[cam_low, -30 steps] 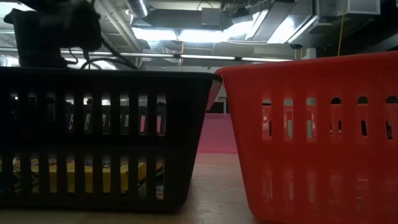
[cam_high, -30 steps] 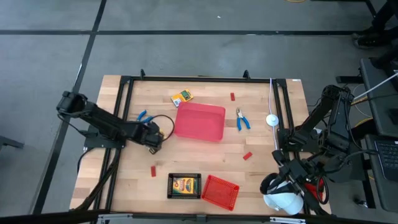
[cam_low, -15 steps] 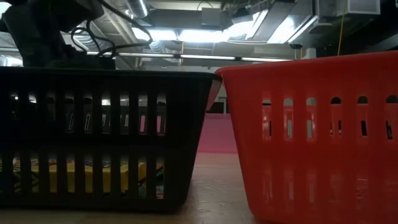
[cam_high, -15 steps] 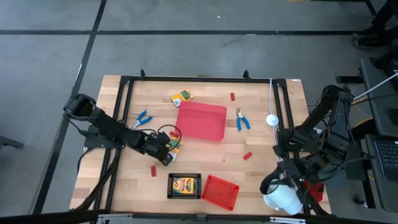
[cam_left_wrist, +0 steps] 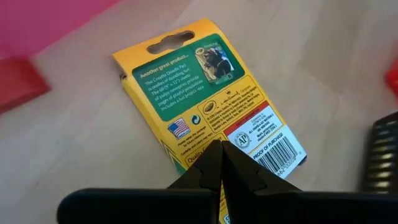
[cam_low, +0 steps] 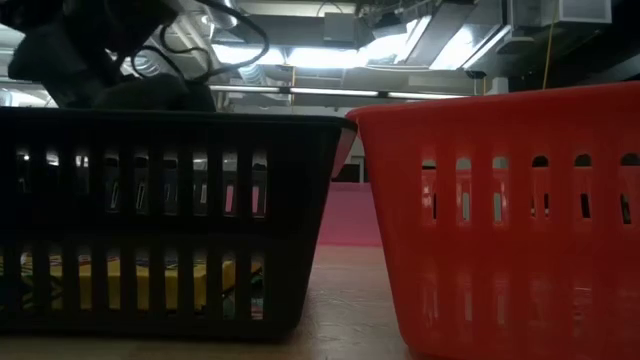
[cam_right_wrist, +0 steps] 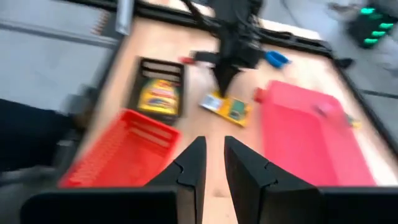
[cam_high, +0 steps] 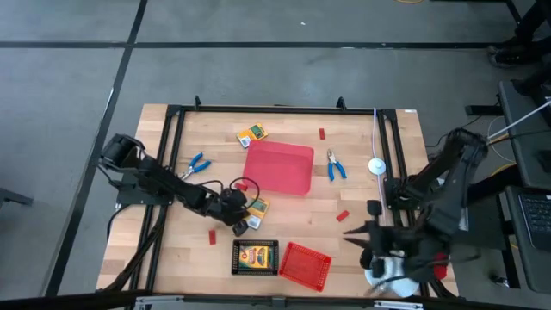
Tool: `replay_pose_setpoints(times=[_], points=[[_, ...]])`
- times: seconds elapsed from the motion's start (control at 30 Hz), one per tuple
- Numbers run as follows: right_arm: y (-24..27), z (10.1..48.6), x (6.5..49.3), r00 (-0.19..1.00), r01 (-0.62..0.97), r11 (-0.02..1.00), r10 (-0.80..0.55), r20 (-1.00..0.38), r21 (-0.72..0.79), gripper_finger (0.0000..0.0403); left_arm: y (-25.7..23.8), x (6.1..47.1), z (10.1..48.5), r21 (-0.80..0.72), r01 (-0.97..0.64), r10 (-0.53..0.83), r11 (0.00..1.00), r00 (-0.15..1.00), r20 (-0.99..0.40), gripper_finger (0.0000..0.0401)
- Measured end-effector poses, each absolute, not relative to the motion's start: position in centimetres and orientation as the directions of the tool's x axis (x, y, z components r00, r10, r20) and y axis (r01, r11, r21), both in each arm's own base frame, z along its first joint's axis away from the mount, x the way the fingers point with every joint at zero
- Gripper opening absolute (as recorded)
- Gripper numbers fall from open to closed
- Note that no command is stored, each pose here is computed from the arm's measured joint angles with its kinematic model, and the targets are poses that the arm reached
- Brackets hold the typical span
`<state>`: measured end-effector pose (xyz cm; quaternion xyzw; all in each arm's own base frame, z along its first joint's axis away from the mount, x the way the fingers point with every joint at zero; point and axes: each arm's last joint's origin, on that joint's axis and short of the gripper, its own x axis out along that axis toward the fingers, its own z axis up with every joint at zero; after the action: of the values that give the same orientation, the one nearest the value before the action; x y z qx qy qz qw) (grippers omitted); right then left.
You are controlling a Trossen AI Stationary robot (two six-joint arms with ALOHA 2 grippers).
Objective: Pick & Place School Supplies
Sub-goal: Put the crayon box into the black bin
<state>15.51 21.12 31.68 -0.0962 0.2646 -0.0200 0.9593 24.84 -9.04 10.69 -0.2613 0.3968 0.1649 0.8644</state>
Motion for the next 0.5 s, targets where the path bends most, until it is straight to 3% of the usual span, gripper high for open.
replay_pose_setpoints(times=[0.2, 0.5], points=[[20.6, 28.4, 18.9, 0.842, 0.031, 0.979, -0.135, -0.522, -0.203, 0.0061, -9.0, 25.5, 10.3, -0.321, -0.474, 0.097, 0.820, 0.668, -0.737, 0.0001], [18.5, 24.6, 22.8, 0.884, -0.210, 0.977, 0.204, -0.419, 0.034, 0.0062, -8.9, 25.8, 10.6, -0.273, -0.468, 0.168, 0.841, 0.705, -0.689, 0.0001]])
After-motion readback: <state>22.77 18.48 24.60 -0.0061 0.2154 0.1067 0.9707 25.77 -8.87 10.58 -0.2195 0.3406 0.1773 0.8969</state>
